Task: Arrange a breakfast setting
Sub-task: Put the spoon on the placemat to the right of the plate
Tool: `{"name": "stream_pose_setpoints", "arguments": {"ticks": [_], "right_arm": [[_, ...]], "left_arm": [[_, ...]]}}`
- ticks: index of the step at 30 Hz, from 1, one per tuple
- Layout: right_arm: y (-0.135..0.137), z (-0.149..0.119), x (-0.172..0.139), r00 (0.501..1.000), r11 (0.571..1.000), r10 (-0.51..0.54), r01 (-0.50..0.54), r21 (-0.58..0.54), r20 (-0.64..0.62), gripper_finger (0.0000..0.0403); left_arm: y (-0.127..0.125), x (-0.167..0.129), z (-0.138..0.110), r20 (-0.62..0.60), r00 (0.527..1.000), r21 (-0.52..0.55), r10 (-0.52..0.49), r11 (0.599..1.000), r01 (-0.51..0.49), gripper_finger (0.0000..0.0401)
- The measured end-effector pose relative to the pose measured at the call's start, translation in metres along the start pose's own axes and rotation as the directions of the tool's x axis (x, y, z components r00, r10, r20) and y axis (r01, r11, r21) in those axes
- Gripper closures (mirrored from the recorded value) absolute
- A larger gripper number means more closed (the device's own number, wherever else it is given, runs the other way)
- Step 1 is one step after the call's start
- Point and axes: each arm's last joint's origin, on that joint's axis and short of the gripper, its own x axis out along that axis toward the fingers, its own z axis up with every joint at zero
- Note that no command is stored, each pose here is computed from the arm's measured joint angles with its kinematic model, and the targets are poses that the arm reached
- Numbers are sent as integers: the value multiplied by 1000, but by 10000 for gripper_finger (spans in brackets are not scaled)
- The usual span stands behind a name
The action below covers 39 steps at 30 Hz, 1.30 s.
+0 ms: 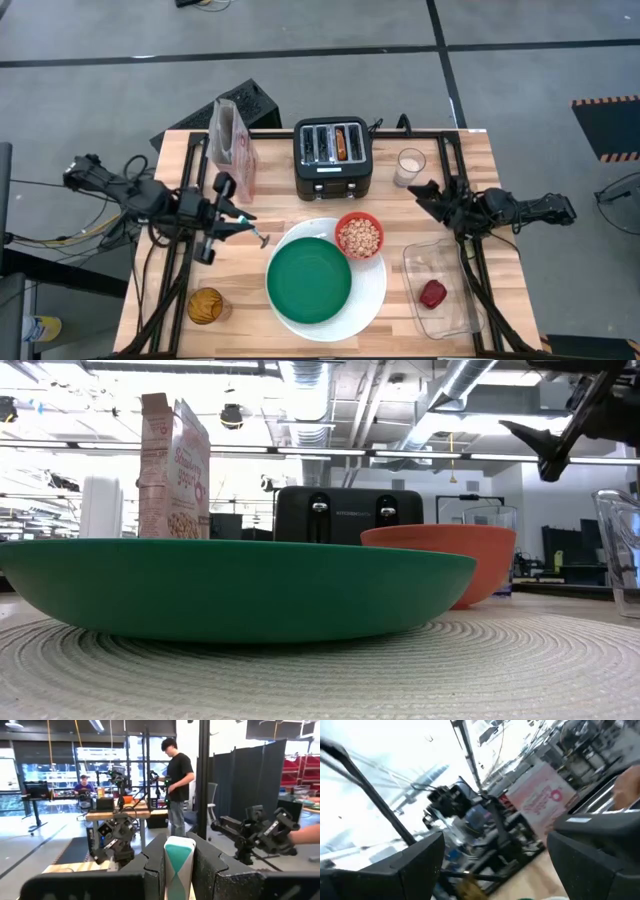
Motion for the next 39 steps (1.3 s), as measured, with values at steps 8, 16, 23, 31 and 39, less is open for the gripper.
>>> {"name": "stream_pose_setpoints", "arguments": {"ticks": [8,16,23,31,39], "right_arm": [[1,2,0,1000,942,11,-16,336,15,32],[8,10,1,998,875,26,-46,482,49,32],[16,19,6,998,871,11,-37,489,56,32],[46,45,26,998,900,35,-53,433,51,32],[83,68,73,999,919,37,-33,394,-2,32]], "left_arm": [[1,18,-12,-36,999,16,-20,1000,20,355],[8,32,-18,-29,998,21,-56,998,57,355],[14,33,-18,-27,999,42,-40,998,42,355],[14,34,-18,-27,998,75,-50,996,52,355],[14,34,-16,-7,999,200,-49,979,50,355]]}}
